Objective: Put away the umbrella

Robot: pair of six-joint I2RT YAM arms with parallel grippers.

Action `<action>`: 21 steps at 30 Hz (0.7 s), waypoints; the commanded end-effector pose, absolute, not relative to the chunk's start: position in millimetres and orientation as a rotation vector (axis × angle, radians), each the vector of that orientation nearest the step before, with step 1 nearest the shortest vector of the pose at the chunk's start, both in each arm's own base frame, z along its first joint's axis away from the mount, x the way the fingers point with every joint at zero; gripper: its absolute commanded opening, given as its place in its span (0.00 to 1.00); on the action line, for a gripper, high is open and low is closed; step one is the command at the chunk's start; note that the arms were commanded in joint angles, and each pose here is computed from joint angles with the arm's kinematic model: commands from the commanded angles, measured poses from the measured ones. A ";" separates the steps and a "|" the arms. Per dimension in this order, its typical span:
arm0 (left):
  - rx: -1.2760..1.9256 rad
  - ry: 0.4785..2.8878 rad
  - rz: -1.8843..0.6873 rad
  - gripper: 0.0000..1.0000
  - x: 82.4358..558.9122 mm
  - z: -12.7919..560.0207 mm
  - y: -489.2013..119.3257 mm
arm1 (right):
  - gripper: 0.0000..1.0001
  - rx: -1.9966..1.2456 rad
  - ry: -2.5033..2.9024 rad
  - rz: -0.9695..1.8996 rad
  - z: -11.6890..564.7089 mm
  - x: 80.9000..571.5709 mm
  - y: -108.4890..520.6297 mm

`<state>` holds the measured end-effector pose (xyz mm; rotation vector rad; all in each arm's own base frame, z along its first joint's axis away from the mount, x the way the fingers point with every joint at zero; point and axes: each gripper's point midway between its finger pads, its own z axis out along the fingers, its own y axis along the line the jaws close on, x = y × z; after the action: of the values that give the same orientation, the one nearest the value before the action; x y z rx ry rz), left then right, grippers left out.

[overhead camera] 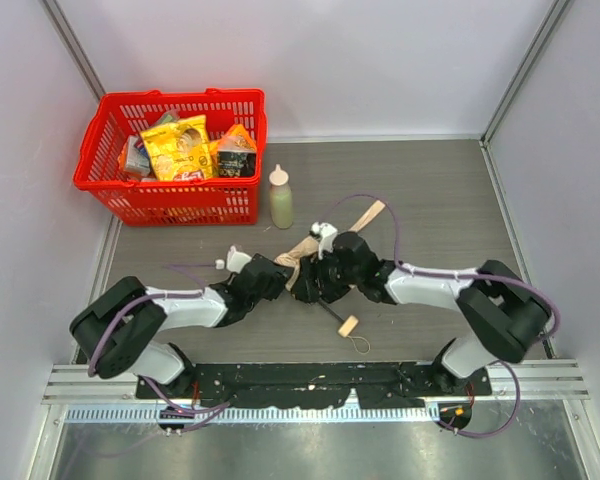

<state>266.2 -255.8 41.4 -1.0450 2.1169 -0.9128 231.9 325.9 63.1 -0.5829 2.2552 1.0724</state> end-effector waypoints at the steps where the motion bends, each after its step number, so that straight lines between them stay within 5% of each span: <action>1: -0.988 2.411 -0.508 0.00 216.5 -13.6 -211.6 | 0.76 -0.733 2.085 0.538 75.3 241.5 300.2; 18: -1.152 2.530 -0.457 0.00 193.4 -18.9 -215.7 | 0.77 -0.815 1.685 -0.333 37.9 246.3 305.8; 21: -1.152 2.522 -0.454 0.00 194.1 -16.3 -214.0 | 0.55 -0.816 1.736 -0.382 21.0 247.4 297.6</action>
<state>251.6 -256.4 37.8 -1.1610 2.2789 -0.8089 236.9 328.7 36.3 -0.8330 1.7075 -0.1608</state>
